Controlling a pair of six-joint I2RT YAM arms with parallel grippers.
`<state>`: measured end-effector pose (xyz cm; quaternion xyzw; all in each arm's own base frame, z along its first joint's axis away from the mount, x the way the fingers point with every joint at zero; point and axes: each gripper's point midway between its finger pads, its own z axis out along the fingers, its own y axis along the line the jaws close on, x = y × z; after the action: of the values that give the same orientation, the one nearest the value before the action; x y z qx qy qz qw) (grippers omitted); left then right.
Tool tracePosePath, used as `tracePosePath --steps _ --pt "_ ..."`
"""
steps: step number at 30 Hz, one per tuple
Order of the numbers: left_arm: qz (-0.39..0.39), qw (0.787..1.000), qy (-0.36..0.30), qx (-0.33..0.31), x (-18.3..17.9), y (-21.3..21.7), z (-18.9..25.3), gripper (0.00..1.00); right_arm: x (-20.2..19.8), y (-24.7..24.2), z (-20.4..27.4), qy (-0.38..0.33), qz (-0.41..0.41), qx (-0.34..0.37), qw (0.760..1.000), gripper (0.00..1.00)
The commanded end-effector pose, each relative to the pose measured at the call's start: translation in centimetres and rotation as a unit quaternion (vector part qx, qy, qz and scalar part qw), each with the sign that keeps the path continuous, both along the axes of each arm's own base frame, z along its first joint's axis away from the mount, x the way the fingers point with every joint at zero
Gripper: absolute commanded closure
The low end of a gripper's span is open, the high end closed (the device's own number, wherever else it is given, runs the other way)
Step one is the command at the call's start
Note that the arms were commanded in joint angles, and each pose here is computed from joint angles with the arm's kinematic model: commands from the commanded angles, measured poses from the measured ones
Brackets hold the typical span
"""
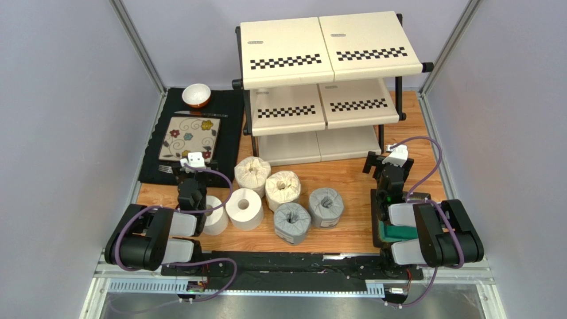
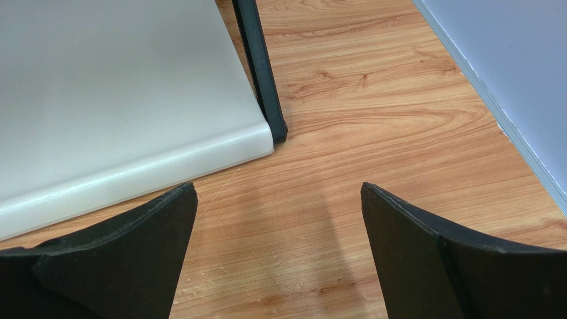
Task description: Place and organize the paper towels onto the shelf
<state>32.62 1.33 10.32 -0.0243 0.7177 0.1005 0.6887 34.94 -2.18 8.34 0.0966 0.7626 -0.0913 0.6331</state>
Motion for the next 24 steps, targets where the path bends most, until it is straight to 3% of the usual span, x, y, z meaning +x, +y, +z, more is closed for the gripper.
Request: tracePosePath --steps 1,17,22,23,24 --pt "-0.002 0.994 0.106 0.011 -7.5 1.0 -7.6 0.01 1.1 0.0 2.5 -0.043 -0.004 0.010 0.999 0.01" --pt "-0.002 0.994 0.107 0.011 -7.5 1.0 -7.6 0.01 1.1 -0.3 2.4 -0.041 -0.007 0.015 0.999 0.00" --pt "-0.001 0.994 0.106 0.011 -7.5 1.0 -7.6 0.01 0.7 -1.1 5.9 -0.060 -0.045 0.019 0.997 0.01" --pt "-0.002 0.994 0.107 0.011 -7.5 1.0 -7.6 0.01 0.2 -1.1 4.8 -0.015 -0.046 0.015 0.999 0.01" --pt "-0.002 0.994 0.106 0.011 -7.5 1.0 -7.6 0.01 0.7 -1.0 6.6 -0.026 -0.046 0.020 0.998 0.01"
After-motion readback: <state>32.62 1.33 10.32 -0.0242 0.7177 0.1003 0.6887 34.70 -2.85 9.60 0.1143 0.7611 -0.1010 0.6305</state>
